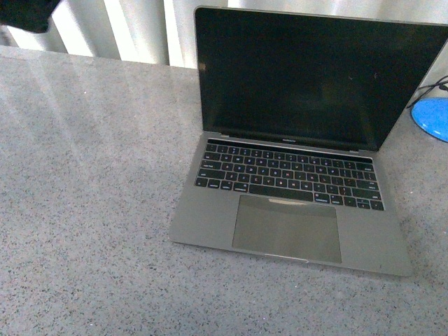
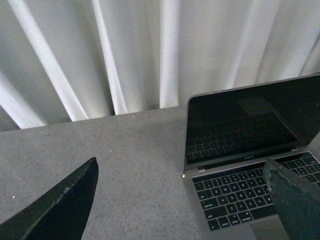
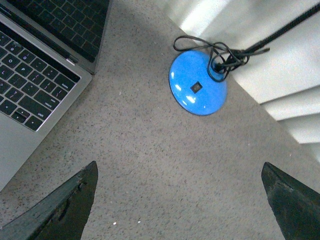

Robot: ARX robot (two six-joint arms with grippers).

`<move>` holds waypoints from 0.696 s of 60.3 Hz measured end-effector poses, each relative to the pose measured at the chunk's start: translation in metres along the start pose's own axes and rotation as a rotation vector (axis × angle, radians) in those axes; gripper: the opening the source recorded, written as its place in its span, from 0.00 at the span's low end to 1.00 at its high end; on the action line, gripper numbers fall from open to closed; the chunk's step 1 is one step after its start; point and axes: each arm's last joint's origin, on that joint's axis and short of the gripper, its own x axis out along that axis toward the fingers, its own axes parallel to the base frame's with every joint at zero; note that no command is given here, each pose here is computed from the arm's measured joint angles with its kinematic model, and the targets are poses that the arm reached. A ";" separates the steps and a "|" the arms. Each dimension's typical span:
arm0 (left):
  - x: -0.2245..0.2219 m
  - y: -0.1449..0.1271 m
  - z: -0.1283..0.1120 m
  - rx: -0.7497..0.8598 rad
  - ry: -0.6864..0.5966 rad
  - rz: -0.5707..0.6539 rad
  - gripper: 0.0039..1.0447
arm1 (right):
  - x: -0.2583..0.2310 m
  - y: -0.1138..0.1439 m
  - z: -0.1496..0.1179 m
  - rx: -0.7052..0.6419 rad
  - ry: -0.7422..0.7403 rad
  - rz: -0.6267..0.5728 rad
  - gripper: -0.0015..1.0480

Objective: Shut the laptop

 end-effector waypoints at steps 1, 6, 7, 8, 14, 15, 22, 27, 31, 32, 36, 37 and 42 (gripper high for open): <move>0.004 -0.001 0.001 0.003 0.003 -0.006 0.94 | 0.002 -0.002 0.003 -0.010 -0.003 0.001 0.90; 0.021 -0.004 0.002 0.013 0.009 -0.020 0.94 | 0.011 -0.008 0.018 -0.035 -0.027 -0.003 0.90; 0.025 -0.005 0.003 0.015 0.008 -0.020 0.94 | 0.012 -0.009 0.019 -0.036 -0.030 -0.005 0.90; 0.028 -0.006 0.003 0.016 0.007 -0.019 0.94 | 0.014 -0.010 0.023 -0.038 -0.036 -0.010 0.90; 0.046 -0.008 0.003 0.020 0.010 -0.011 0.94 | 0.023 -0.017 0.036 -0.026 -0.067 -0.020 0.90; 0.050 -0.009 0.002 0.021 0.010 -0.006 0.94 | 0.024 -0.017 0.039 -0.021 -0.070 -0.019 0.90; 0.068 -0.013 0.000 0.042 0.013 -0.019 0.94 | 0.035 -0.017 0.050 -0.032 -0.070 -0.008 0.90; 0.078 -0.018 -0.001 0.071 0.014 -0.038 0.94 | 0.041 -0.016 0.058 -0.042 -0.061 0.006 0.90; 0.091 -0.025 0.003 0.112 0.001 -0.063 0.94 | 0.049 -0.015 0.069 -0.058 -0.055 0.027 0.90; 0.093 -0.026 0.004 0.120 -0.003 -0.066 0.94 | 0.050 -0.015 0.071 -0.061 -0.056 0.022 0.90; 0.103 -0.030 0.008 0.155 -0.019 -0.089 0.83 | 0.055 -0.018 0.079 -0.075 -0.067 0.017 0.78; 0.105 -0.031 0.009 0.163 -0.025 -0.098 0.80 | 0.056 -0.018 0.079 -0.075 -0.067 0.017 0.76; 0.115 -0.034 0.015 0.200 -0.043 -0.129 0.66 | 0.062 -0.024 0.086 -0.086 -0.066 0.011 0.61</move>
